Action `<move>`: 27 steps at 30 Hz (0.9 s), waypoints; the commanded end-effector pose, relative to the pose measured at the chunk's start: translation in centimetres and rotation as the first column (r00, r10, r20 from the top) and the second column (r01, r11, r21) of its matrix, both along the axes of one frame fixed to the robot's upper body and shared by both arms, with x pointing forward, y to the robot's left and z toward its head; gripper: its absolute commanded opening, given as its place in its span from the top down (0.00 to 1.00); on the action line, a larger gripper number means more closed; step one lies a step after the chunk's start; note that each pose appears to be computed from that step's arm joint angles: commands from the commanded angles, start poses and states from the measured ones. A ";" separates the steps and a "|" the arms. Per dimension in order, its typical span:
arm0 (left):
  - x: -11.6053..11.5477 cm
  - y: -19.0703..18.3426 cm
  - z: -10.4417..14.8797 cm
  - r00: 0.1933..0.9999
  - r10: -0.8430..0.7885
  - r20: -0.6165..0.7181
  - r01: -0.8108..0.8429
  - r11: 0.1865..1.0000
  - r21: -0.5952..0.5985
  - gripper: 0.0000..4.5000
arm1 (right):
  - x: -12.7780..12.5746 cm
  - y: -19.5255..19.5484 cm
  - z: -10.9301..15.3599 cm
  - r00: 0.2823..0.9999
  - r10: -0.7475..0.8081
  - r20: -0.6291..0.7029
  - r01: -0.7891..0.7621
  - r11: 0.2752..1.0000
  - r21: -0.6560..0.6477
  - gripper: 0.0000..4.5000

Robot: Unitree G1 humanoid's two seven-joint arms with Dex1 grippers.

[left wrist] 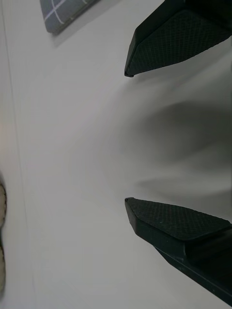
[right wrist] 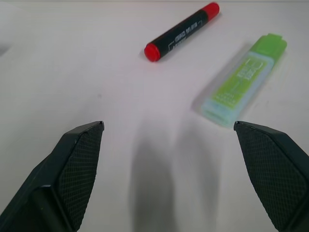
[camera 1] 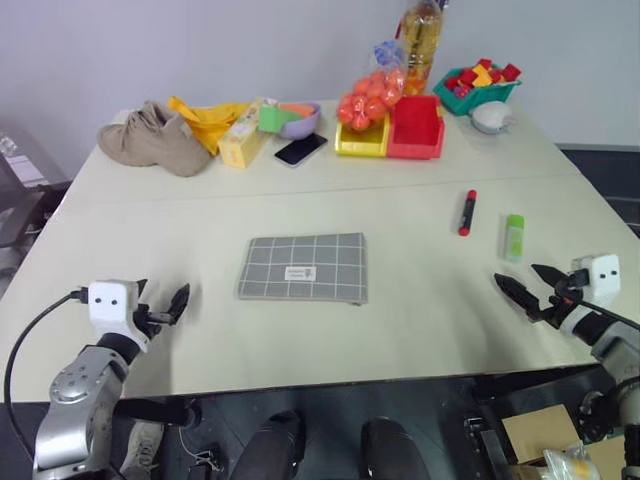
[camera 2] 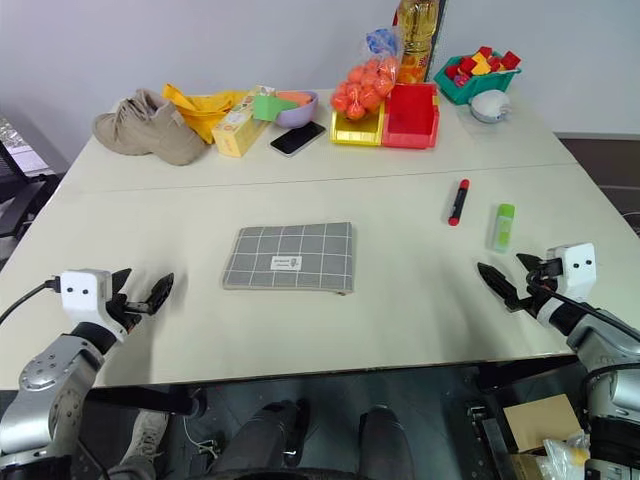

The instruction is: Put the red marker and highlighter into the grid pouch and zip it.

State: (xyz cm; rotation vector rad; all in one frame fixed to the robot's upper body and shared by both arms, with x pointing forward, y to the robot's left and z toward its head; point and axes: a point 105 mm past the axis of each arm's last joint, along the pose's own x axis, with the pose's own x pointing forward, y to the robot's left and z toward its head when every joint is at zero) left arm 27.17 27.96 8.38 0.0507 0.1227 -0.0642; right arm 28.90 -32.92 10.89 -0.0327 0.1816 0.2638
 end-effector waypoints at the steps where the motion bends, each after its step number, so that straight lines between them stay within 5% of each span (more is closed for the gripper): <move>1: -0.1 0.5 1.5 0.999 0.019 0.047 -0.020 1.000 0.021 0.04 | 0.4 0.8 1.4 0.999 0.025 0.046 -0.025 1.000 -0.002 0.00; 8: -0.1 0.2 1.4 0.999 0.021 0.046 -0.021 1.000 0.001 0.04 | 1.0 2.5 2.9 0.993 0.090 0.076 -0.090 0.996 0.006 0.00; 14: 0.3 0.4 1.6 0.995 0.051 0.091 -0.053 0.998 0.018 0.04 | 2.3 8.5 5.1 0.942 0.308 0.137 -0.314 0.949 0.029 0.00; 17: 0.3 0.0 1.6 0.994 0.037 0.107 -0.040 0.999 0.027 0.00 | 2.5 14.1 6.2 0.865 0.468 0.182 -0.483 0.874 0.049 0.20; 24: 0.6 -0.8 1.3 0.995 -0.015 0.094 0.009 0.998 0.068 0.00 | 2.9 22.0 5.2 0.769 0.624 0.136 -0.630 0.776 -0.002 0.99; 27: 0.7 -1.0 1.4 0.995 -0.045 0.088 0.036 0.994 0.103 0.00 | 4.5 24.5 3.7 0.795 0.599 0.095 -0.601 0.799 -0.014 0.99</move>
